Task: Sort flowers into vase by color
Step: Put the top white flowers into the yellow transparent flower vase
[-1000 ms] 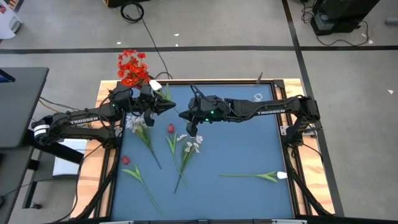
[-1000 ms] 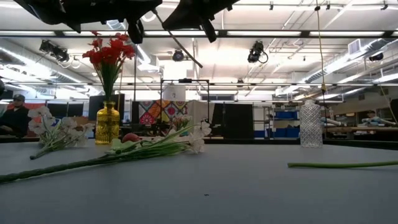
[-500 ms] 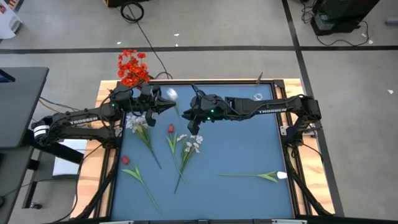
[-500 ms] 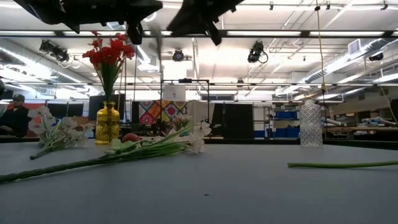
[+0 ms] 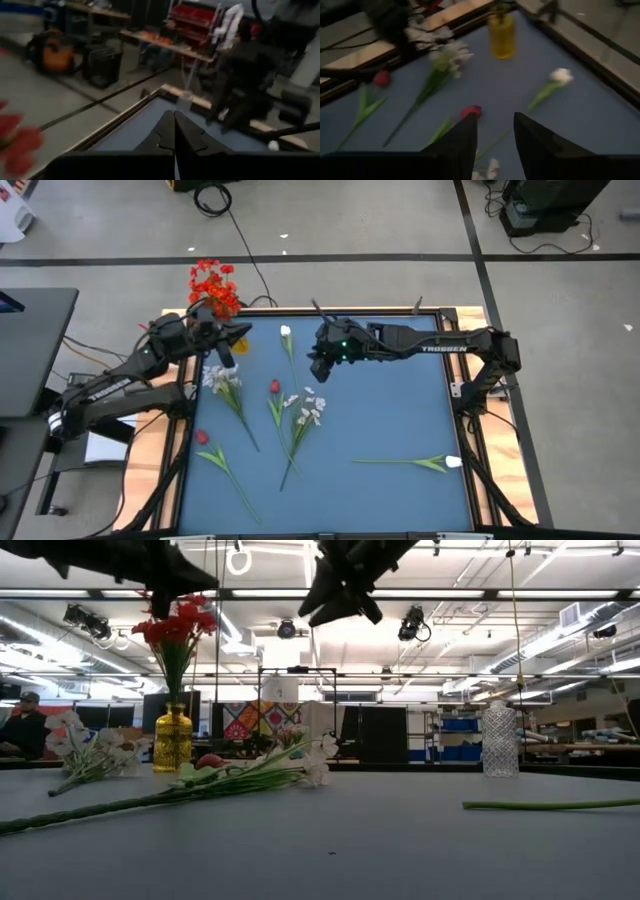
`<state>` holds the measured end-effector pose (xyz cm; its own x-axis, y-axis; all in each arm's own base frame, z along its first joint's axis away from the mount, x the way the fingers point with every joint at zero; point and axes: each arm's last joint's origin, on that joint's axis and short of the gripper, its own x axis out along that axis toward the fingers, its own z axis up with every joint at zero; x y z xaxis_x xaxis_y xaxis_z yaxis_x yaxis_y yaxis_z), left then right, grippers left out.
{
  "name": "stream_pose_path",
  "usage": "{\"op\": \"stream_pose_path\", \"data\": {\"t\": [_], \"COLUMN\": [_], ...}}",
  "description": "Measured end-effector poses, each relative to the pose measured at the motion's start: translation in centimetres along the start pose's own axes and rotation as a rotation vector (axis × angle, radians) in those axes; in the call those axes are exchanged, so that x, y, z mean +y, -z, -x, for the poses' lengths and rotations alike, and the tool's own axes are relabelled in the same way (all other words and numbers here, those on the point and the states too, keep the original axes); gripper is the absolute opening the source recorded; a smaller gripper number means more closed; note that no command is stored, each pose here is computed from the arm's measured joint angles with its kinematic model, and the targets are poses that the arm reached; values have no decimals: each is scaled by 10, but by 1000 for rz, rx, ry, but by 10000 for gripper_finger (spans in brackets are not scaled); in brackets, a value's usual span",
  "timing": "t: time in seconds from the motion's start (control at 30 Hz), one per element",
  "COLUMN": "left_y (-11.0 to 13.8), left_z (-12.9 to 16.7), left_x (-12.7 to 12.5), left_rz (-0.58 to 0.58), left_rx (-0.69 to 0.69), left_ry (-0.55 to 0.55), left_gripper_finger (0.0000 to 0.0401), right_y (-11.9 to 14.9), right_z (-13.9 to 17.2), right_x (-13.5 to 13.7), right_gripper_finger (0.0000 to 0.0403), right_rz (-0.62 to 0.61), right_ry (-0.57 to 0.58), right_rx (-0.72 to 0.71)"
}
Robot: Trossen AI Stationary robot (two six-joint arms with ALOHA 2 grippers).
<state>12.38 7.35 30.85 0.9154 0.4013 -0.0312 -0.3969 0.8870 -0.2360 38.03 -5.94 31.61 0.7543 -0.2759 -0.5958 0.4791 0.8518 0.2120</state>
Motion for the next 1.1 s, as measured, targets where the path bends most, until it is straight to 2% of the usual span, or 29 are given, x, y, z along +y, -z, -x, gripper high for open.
{"op": "stream_pose_path", "data": {"t": [0.1, 0.17, 0.27, 0.37, 0.47, 0.7, 0.93, 1.1], "left_y": [9, 15, 22, 30, 35, 43, 51, 56], "left_z": [3, 3, 2, 1, 3, 7, 11, 15], "left_x": [4, 6, 8, 10, 11, 13, 14, 15], "left_rz": [51, 90, 137, 189, 203, 258, 271, 251], "left_rx": [90, 153, 225, 297, 349, 434, 522, 579], "left_ry": [-41, -66, -90, -119, -144, -207, -237, -248], "left_gripper_finger": [1, 5, 15, 19, 20, 29, 96, 129], "right_y": [-3, -2, 4, 11, 20, 21, 25, 26], "right_z": [-8, -22, -47, -78, -113, -166, -208, -218], "right_x": [-19, -32, -45, -53, -56, -53, -52, -46], "right_gripper_finger": [136, 136, 137, 137, 137, 137, 138, 137], "right_rz": [-126, -192, -251, -317, -385, -410, -434, -425], "right_ry": [81, 85, 68, -3, -28, 102, 163, 221], "right_rx": [-2, 31, 85, 108, 200, 377, 494, 515]}}
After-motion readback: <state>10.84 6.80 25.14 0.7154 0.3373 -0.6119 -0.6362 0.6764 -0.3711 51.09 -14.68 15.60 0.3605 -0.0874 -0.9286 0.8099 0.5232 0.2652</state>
